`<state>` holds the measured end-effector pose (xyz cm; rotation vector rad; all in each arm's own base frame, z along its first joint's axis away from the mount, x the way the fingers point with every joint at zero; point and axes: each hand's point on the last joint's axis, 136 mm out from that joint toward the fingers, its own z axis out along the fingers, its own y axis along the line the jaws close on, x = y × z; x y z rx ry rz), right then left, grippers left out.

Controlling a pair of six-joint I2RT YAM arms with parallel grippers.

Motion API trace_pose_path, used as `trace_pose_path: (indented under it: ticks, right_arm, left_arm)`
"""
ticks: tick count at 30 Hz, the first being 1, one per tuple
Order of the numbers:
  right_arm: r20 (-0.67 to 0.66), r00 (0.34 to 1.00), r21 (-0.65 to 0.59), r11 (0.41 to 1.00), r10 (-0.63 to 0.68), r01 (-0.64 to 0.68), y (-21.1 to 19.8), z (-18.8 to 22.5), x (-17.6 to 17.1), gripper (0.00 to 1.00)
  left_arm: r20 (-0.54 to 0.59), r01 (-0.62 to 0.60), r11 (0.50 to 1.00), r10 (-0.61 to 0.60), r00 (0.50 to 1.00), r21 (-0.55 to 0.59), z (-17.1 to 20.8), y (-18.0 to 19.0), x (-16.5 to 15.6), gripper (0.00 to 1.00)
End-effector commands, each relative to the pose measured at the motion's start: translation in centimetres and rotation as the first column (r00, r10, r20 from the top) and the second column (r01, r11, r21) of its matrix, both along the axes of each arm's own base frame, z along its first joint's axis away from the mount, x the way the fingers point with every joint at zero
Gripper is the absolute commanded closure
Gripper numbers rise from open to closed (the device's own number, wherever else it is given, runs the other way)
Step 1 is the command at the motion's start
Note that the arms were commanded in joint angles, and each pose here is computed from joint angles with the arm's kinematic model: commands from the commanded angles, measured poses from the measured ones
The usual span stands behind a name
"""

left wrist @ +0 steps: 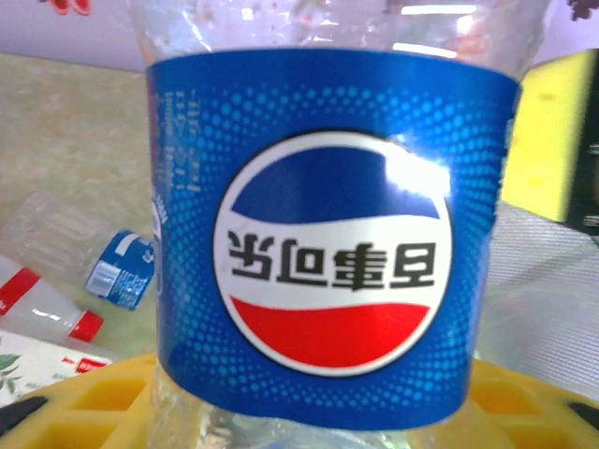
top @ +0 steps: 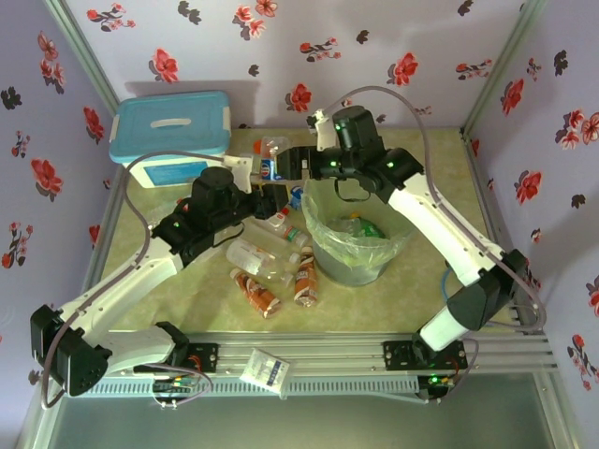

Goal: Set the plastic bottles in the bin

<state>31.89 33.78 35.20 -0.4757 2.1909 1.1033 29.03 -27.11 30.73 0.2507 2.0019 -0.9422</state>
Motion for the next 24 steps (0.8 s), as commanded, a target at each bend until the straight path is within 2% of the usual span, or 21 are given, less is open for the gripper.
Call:
trace_pose_path:
  ticks: [1, 7, 13, 16, 18, 22, 24]
  right_arm:
    - [0.027, 0.999, 0.099, 0.994, 0.037, -0.04, 1.7, 2.6, 0.2, 0.16]
    - [0.026, 0.998, 0.165, 0.985, 0.051, -0.055, 2.8, 3.0, 0.8, 0.2]
    - [0.024, 0.999, 0.171, 0.984, 0.045, -0.048, 2.9, 3.0, 1.0, 0.4]
    - [0.033, 0.999, 0.168, 0.985, 0.029, -0.034, 2.6, 3.0, 1.1, 0.45]
    - [0.041, 0.999, 0.17, 0.985, 0.026, -0.033, 2.5, 3.3, 1.2, 0.46]
    - [0.064, 0.998, 0.17, 0.985, 0.005, -0.016, 2.0, 3.9, 1.4, 0.48]
    - [0.087, 0.996, 0.165, 0.986, -0.017, 0.002, 1.4, 4.5, 1.8, 0.48]
  left_arm:
    - [0.059, 0.079, 0.996, -0.077, 0.995, -0.035, 1.1, -1.2, -0.4, 1.0]
    - [0.054, 0.098, 0.994, -0.096, 0.994, -0.046, 0.8, -1.5, -0.7, 1.0]
    - [0.049, 0.1, 0.993, -0.098, 0.994, -0.059, 0.7, -1.6, -0.8, 1.0]
    - [0.049, 0.098, 0.993, -0.095, 0.994, -0.066, 0.6, -1.6, -0.8, 1.0]
    - [0.043, 0.097, 0.993, -0.094, 0.995, -0.066, 0.5, -1.6, -0.8, 0.92]
    - [0.04, 0.092, 0.993, -0.09, 0.995, -0.07, 0.5, -1.6, -0.8, 0.55]
    - [0.039, 0.083, 0.994, -0.08, 0.996, -0.073, 0.4, -1.3, -0.9, 0.41]
